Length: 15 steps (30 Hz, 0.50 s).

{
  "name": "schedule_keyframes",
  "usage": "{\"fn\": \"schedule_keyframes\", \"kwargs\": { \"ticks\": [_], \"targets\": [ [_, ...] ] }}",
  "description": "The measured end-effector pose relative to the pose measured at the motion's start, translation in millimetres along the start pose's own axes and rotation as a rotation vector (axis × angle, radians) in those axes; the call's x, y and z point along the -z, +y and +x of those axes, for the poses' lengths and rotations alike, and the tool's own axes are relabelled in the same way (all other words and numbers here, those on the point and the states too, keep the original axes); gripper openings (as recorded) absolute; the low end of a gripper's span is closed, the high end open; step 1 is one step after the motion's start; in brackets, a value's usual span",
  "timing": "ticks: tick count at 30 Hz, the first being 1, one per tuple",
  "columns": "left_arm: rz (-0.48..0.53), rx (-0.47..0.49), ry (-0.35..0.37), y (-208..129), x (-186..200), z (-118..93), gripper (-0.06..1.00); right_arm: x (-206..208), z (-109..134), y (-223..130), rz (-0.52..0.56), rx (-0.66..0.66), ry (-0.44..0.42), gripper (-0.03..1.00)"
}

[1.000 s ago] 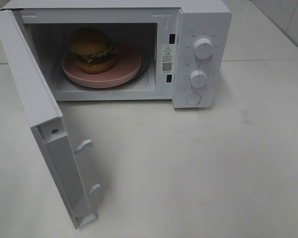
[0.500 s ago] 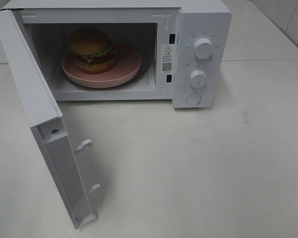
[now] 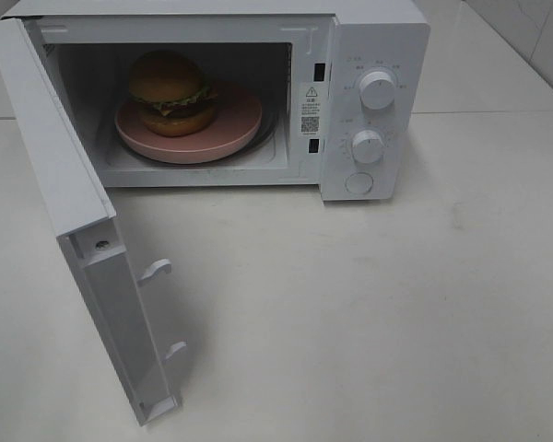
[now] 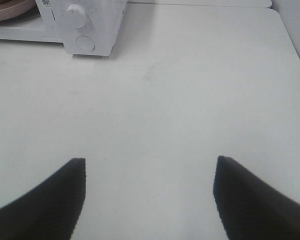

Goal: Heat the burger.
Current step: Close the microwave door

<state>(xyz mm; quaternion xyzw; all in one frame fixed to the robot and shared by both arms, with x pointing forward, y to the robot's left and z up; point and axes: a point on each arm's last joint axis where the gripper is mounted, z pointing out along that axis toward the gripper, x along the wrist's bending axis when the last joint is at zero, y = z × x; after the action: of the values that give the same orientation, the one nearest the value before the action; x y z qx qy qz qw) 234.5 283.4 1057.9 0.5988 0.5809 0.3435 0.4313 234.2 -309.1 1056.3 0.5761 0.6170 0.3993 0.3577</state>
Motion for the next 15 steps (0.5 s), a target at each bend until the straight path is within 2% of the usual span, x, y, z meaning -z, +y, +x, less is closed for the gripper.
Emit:
{"fn": "schedule_keyframes", "kwargs": {
  "ticks": [3,4,5,6,7,8,9,10,11,12,13,14,15],
  "targets": [
    [-0.038,0.001,0.005,6.0,0.0,0.4,0.95,0.0,0.0,0.0,0.0,0.0,0.0,0.71],
    [-0.043,0.005,0.008,10.8,-3.3,1.3,0.89,0.0,0.0,0.0,0.0,0.0,0.0,0.71],
    [-0.043,0.005,0.008,10.8,-3.3,1.3,0.89,0.0,0.0,0.0,0.0,0.0,0.0,0.71],
    [-0.042,0.009,0.01,13.5,-6.0,2.0,0.85,0.0,0.0,0.0,0.0,0.0,0.0,0.71],
    [-0.041,0.015,0.015,18.4,-11.2,3.4,0.74,0.0,0.0,0.0,0.0,0.0,0.0,0.71],
    [-0.041,0.015,0.015,18.4,-11.2,3.4,0.74,0.0,0.0,0.0,0.0,0.0,0.0,0.71],
    [-0.036,0.019,0.017,21.1,-14.6,4.2,0.67,0.0,0.0,0.0,0.0,0.0,0.0,0.71],
    [-0.025,0.025,0.022,25.6,-20.9,5.8,0.54,0.0,0.0,0.1,-0.001,0.0,0.0,0.71],
    [-0.025,0.025,0.022,25.6,-20.9,5.8,0.54,0.0,0.0,0.1,-0.001,0.0,0.0,0.71],
    [-0.016,0.03,0.024,27.8,-24.7,6.7,0.47,0.0,0.0,0.1,-0.001,0.0,0.0,0.71],
    [-0.006,0.038,0.03,33.1,-32.9,8.8,0.33,0.0,0.0,0.1,-0.001,0.0,0.0,0.71],
    [-0.006,0.038,0.03,33.1,-32.9,8.8,0.33,0.0,0.0,0.1,-0.001,0.0,0.0,0.71],
    [-0.004,0.041,0.033,35.3,-36.2,9.6,0.27,0.0,0.0,0.1,-0.001,0.0,0.0,0.71]
  ]
}}
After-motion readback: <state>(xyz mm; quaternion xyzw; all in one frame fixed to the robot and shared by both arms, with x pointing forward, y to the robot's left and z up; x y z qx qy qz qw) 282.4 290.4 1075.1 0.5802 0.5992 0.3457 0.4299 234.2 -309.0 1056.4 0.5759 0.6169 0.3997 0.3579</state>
